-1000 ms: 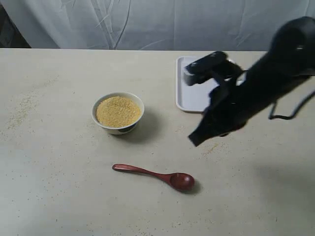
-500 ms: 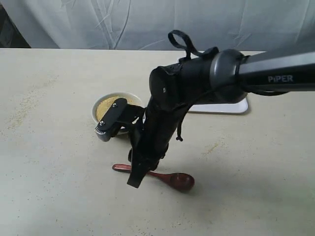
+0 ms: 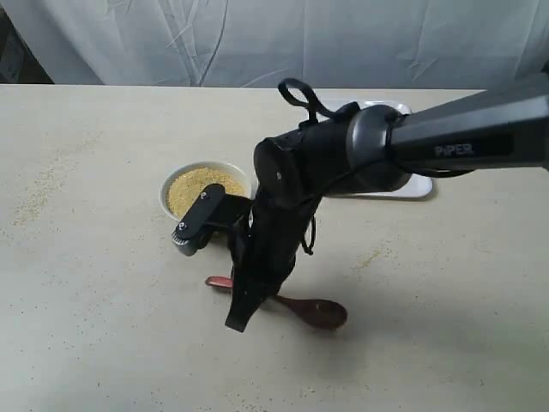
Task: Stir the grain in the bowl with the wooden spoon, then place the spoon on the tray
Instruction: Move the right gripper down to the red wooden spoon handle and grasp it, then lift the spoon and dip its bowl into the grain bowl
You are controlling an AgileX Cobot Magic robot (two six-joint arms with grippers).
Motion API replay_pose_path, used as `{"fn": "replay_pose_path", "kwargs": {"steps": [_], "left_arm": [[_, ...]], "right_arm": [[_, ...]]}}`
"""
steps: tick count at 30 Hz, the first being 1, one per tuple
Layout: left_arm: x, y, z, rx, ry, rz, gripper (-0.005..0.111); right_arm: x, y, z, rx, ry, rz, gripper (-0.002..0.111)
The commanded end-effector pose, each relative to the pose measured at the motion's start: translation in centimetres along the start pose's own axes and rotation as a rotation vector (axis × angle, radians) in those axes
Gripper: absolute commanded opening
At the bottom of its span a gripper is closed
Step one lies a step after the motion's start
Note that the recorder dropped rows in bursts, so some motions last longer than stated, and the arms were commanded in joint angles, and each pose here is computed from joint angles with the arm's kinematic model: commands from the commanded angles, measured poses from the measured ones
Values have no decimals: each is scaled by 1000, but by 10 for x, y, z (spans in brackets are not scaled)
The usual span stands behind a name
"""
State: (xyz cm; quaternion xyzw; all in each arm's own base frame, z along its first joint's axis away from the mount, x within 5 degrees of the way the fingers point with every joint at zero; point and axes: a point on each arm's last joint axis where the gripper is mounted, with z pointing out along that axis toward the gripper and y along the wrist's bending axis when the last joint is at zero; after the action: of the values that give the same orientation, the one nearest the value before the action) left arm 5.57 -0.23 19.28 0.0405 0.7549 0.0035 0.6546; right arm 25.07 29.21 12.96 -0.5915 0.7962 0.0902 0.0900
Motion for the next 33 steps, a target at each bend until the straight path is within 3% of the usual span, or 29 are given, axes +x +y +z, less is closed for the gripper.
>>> {"fn": "replay_pose_path", "kwargs": {"steps": [1, 3, 6, 10, 14, 24, 31, 33], "left_arm": [[-1, 0, 0, 3, -14, -2, 0], [-1, 0, 0, 3, -14, -2, 0], [-1, 0, 0, 3, -14, -2, 0], [-1, 0, 0, 3, -14, -2, 0], [-1, 0, 0, 3, -14, -2, 0], [-1, 0, 0, 3, -14, -2, 0], [-1, 0, 0, 3, -14, -2, 0], [-1, 0, 0, 3, -14, -2, 0]], "right_arm": [[-7, -5, -54, 137, -86, 75, 0], [-17, -13, -90, 255, -196, 186, 0], [-30, -37, -119, 321, -396, 506, 0], [-40, -80, -129, 291, -632, 861, 0], [-48, -106, -105, 212, -743, 1091, 0], [-49, -120, -26, 107, -717, 1302, 1], [-51, -120, -23, 97, -735, 1306, 2], [-51, -120, -22, 97, -732, 1307, 11]]}}
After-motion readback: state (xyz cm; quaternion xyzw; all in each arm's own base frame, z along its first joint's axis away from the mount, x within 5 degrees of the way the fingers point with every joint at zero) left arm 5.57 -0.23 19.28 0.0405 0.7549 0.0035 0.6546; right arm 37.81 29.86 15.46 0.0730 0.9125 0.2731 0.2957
